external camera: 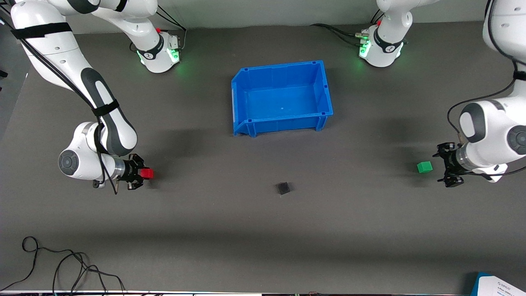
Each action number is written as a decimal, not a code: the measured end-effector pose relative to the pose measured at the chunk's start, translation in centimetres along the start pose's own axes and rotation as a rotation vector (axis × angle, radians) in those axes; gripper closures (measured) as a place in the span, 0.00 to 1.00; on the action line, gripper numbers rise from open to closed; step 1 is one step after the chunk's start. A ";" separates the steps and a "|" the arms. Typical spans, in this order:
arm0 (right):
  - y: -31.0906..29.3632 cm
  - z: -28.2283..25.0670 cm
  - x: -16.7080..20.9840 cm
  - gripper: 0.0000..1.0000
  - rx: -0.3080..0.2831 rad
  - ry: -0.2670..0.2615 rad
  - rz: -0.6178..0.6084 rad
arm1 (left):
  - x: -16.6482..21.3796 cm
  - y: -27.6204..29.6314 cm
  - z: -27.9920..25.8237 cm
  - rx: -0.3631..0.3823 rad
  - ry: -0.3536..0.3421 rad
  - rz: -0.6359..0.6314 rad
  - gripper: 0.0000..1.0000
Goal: Attach green and red cubes to black cube
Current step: 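Grasp the red cube with the right gripper while the left gripper grasps the green cube, then carry the red cube with the right gripper beside the black cube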
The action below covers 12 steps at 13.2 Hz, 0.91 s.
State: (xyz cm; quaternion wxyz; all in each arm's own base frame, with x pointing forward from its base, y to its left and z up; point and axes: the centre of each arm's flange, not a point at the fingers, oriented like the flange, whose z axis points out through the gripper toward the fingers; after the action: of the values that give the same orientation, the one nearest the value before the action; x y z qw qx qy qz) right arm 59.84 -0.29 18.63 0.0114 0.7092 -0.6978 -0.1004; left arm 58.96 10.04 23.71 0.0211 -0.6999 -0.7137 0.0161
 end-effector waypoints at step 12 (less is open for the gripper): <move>-10.0 -5.3 -23.8 0.61 0.085 -0.020 -0.012 | 0.1 -2.8 4.8 -0.019 0.005 -0.032 0.03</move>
State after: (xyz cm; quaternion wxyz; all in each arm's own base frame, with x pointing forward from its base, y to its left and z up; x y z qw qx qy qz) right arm 70.42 22.97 25.31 -0.0261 0.7121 -0.6972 -0.0779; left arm 55.87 10.14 19.10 0.0165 -0.6885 -0.7250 0.0075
